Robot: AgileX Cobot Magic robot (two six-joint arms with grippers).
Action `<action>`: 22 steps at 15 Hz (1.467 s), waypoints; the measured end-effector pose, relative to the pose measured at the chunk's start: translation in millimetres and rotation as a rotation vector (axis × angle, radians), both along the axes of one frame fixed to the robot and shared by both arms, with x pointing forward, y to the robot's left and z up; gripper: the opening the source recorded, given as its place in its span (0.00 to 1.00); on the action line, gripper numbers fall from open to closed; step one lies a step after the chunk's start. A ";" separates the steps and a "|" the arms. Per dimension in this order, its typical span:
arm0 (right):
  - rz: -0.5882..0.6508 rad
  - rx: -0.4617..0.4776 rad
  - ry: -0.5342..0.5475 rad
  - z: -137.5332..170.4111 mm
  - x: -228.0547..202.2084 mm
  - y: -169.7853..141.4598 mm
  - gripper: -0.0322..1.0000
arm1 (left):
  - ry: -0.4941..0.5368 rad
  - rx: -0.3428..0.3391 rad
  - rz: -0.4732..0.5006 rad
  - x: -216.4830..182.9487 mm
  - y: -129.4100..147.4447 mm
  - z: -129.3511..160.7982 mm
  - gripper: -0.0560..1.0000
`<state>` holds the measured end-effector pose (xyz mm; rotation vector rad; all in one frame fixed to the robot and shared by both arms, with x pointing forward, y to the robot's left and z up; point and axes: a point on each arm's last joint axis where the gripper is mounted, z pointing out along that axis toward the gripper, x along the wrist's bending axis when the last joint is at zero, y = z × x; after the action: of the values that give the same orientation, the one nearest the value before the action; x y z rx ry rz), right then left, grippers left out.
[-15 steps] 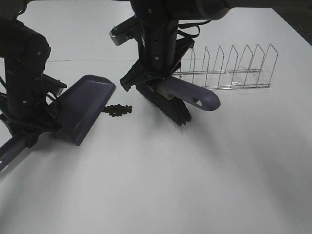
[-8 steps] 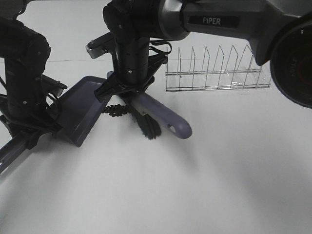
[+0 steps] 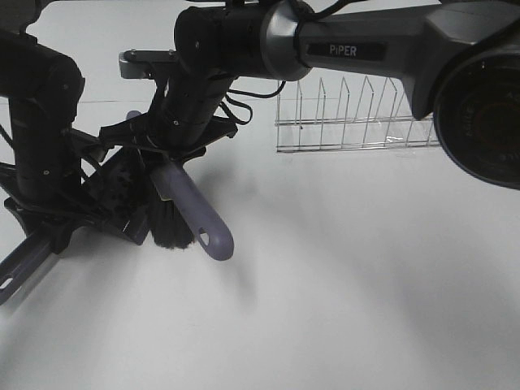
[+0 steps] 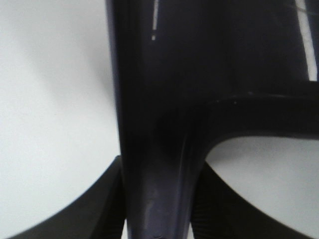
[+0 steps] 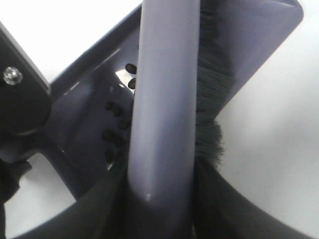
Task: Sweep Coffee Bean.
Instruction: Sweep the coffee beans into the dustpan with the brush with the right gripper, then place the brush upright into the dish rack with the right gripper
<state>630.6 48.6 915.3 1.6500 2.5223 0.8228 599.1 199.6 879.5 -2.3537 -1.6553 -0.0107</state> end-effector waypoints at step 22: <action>0.000 -0.351 -0.143 149.1 -11.2 -102.8 0.33 | -0.017 -0.096 0.125 2.2 -1.1 -1.0 0.36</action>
<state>619.3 -54.2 1064.4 1.4259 2.3972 0.4446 601.4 198.4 878.5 -2.3193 -1.8475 0.0745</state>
